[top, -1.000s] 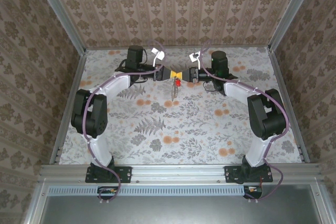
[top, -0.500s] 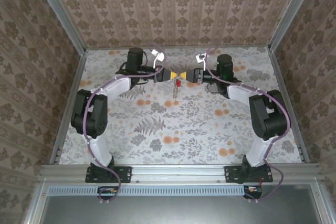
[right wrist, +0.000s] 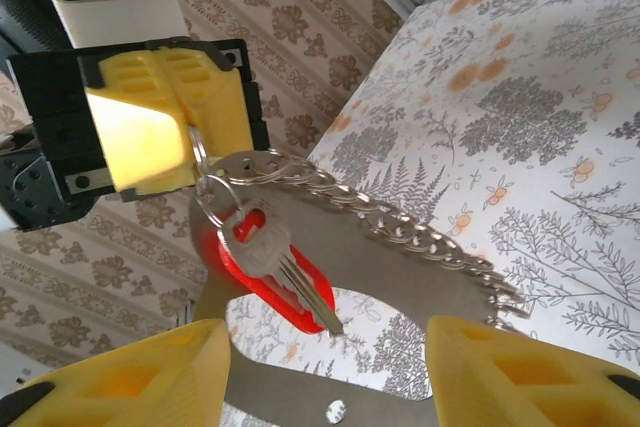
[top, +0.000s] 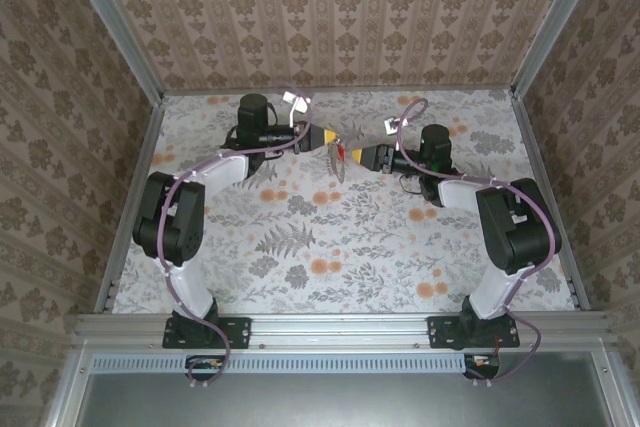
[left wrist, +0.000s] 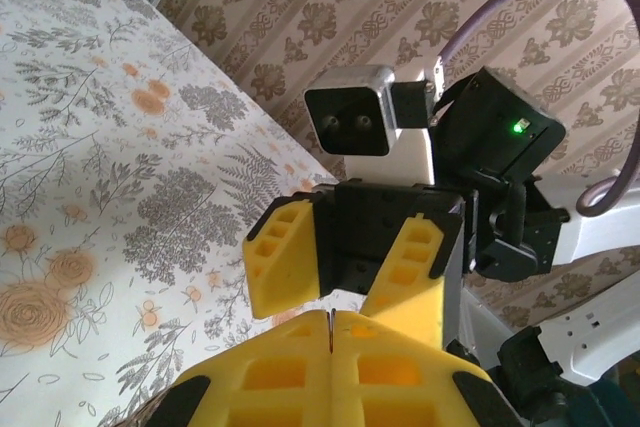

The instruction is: Put the keys on the keyring

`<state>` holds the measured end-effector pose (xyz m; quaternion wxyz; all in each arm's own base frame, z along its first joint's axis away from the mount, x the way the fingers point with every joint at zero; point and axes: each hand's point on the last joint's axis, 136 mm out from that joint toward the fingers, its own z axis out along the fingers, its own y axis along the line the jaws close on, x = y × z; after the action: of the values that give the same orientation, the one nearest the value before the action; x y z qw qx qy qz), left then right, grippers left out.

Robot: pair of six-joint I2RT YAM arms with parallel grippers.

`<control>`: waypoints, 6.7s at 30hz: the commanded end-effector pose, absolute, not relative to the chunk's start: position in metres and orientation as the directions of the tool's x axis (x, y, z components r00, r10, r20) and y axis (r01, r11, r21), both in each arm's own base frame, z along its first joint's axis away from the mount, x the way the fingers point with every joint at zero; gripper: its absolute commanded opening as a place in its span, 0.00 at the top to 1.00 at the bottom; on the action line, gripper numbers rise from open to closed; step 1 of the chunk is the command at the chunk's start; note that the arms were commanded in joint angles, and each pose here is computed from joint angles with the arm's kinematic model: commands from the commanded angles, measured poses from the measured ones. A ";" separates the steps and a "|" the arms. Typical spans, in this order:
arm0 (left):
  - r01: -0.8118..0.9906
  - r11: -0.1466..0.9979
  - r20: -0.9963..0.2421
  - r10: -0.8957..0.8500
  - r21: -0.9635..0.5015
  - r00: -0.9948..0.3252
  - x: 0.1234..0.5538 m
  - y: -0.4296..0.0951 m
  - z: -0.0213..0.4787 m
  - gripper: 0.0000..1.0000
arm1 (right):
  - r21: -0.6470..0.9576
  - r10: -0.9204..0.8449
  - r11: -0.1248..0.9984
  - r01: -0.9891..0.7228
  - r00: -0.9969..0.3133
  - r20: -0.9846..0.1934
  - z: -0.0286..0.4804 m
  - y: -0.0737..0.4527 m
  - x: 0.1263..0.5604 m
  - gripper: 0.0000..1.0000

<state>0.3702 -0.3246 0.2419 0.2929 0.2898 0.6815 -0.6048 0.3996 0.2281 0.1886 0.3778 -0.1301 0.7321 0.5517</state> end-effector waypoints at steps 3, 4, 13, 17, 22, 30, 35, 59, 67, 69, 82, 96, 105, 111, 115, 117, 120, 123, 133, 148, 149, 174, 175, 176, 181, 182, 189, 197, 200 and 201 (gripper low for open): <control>0.795 0.054 -0.795 0.017 -0.605 -0.606 0.359 -0.327 0.271 1.00 | 0.636 0.239 0.376 -0.673 -0.593 -0.769 0.209 0.234 0.399 0.42; 0.794 0.052 -0.795 0.017 -0.605 -0.607 0.359 -0.327 0.271 1.00 | 0.633 0.235 0.383 -0.673 -0.592 -0.771 0.207 0.236 0.399 0.42; 0.793 0.041 -0.793 0.020 -0.608 -0.609 0.357 -0.331 0.275 1.00 | 0.603 0.199 0.390 -0.695 -0.576 -0.793 0.209 0.255 0.397 0.42; 0.793 0.035 -0.793 0.023 -0.608 -0.609 0.355 -0.332 0.276 1.00 | 0.594 0.202 0.398 -0.699 -0.565 -0.800 0.213 0.256 0.400 0.42; 0.791 0.031 -0.791 0.025 -0.610 -0.611 0.354 -0.333 0.276 1.00 | 0.586 0.208 0.422 -0.691 -0.555 -0.805 0.215 0.255 0.407 0.47; 0.788 0.025 -0.788 0.017 -0.615 -0.615 0.355 -0.334 0.277 1.00 | 0.578 0.171 0.377 -0.724 -0.559 -0.811 0.217 0.259 0.395 0.88; 0.791 0.028 -0.791 0.001 -0.612 -0.612 0.358 -0.333 0.279 1.00 | 0.577 0.140 0.336 -0.745 -0.566 -0.813 0.215 0.262 0.381 1.00; 0.790 0.029 -0.791 -0.037 -0.612 -0.611 0.362 -0.331 0.279 1.00 | 0.589 0.094 0.332 -0.737 -0.595 -0.798 0.211 0.269 0.369 0.63; 0.791 0.032 -0.791 -0.041 -0.611 -0.610 0.363 -0.330 0.279 1.00 | 0.598 0.180 0.382 -0.705 -0.578 -0.796 0.221 0.234 0.366 0.49; 0.790 0.032 -0.791 -0.040 -0.612 -0.611 0.362 -0.331 0.279 1.00 | 0.599 0.212 0.400 -0.694 -0.566 -0.797 0.227 0.227 0.369 0.49; 0.783 0.030 -0.783 -0.047 -0.621 -0.620 0.360 -0.332 0.275 1.00 | 0.732 0.473 0.290 -0.616 -0.573 -0.669 0.273 0.223 0.409 0.56; 0.778 0.022 -0.778 -0.050 -0.628 -0.627 0.362 -0.335 0.273 1.00 | 0.744 0.457 0.222 -0.631 -0.606 -0.651 0.272 0.250 0.408 0.61; 0.777 0.021 -0.777 -0.052 -0.629 -0.628 0.362 -0.335 0.273 1.00 | 0.741 0.440 0.208 -0.639 -0.615 -0.654 0.273 0.258 0.405 0.69; 0.777 0.019 -0.776 -0.051 -0.630 -0.628 0.361 -0.335 0.273 1.00 | 0.738 0.433 0.202 -0.644 -0.617 -0.657 0.274 0.261 0.404 0.79; 0.775 0.017 -0.775 -0.048 -0.631 -0.630 0.361 -0.336 0.272 1.00 | 0.735 0.431 0.197 -0.649 -0.616 -0.659 0.276 0.262 0.404 0.79; 0.776 0.018 -0.776 -0.048 -0.630 -0.629 0.361 -0.336 0.272 1.00 | 0.733 0.429 0.195 -0.651 -0.616 -0.661 0.277 0.262 0.404 0.80; 0.776 0.016 -0.776 -0.048 -0.630 -0.629 0.361 -0.337 0.272 1.00 | 0.734 0.428 0.195 -0.651 -0.617 -0.661 0.277 0.263 0.404 0.81; 0.775 0.015 -0.775 -0.047 -0.631 -0.630 0.361 -0.338 0.272 1.00 | 0.734 0.425 0.194 -0.651 -0.619 -0.661 0.277 0.264 0.405 0.84; 0.769 0.045 -0.770 -0.047 -0.638 -0.637 0.366 -0.333 0.266 1.00 | 0.738 0.400 0.232 -0.634 -0.629 -0.666 0.264 0.262 0.406 1.00; 0.779 0.274 -0.802 0.046 -0.564 -0.596 0.361 -0.290 0.255 0.68 | 0.723 0.263 0.365 -0.586 -0.680 -0.684 0.230 0.256 0.397 1.00; 0.782 0.281 -0.804 0.055 -0.557 -0.592 0.359 -0.289 0.255 0.67 | 0.719 0.254 0.367 -0.590 -0.680 -0.688 0.231 0.256 0.396 1.00; 0.818 0.166 -0.790 0.212 -0.551 -0.575 0.339 -0.306 0.239 0.55 | 0.603 0.017 0.333 -0.725 -0.635 -0.773 0.218 0.250 0.375 1.00; 0.819 0.147 -0.789 0.222 -0.554 -0.573 0.337 -0.310 0.239 0.55 | 0.602 0.008 0.318 -0.732 -0.633 -0.774 0.219 0.251 0.374 1.00; 0.820 0.135 -0.786 0.236 -0.557 -0.572 0.336 -0.313 0.236 0.55 | 0.602 0.000 0.307 -0.737 -0.633 -0.774 0.219 0.252 0.373 1.00; 0.820 0.072 -0.780 0.273 -0.567 -0.563 0.333 -0.326 0.232 0.55 | 0.617 -0.044 0.257 -0.744 -0.646 -0.762 0.216 0.255 0.369 1.00; 0.820 0.064 -0.780 0.273 -0.569 -0.563 0.334 -0.327 0.232 0.56 | 0.618 -0.048 0.253 -0.744 -0.648 -0.760 0.215 0.256 0.368 1.00; 0.809 0.008 -0.776 0.280 -0.587 -0.565 0.335 -0.334 0.229 0.59 | 0.630 -0.033 0.235 -0.741 -0.653 -0.756 0.214 0.250 0.373 1.00; 0.805 -0.002 -0.770 0.292 -0.594 -0.567 0.333 -0.340 0.221 0.59 | 0.640 -0.006 0.237 -0.731 -0.659 -0.752 0.214 0.248 0.376 1.00; 0.802 -0.002 -0.768 0.290 -0.597 -0.571 0.335 -0.341 0.218 0.59 | 0.640 -0.001 0.240 -0.730 -0.660 -0.751 0.213 0.248 0.376 1.00; 0.801 -0.002 -0.767 0.290 -0.599 -0.572 0.336 -0.341 0.218 0.59 | 0.641 -0.001 0.239 -0.730 -0.660 -0.751 0.213 0.248 0.376 1.00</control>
<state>0.3332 -0.3374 0.2129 0.2155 0.3932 0.6883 -0.5703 0.3786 0.2470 0.2079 0.3209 -0.2429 0.7314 0.5504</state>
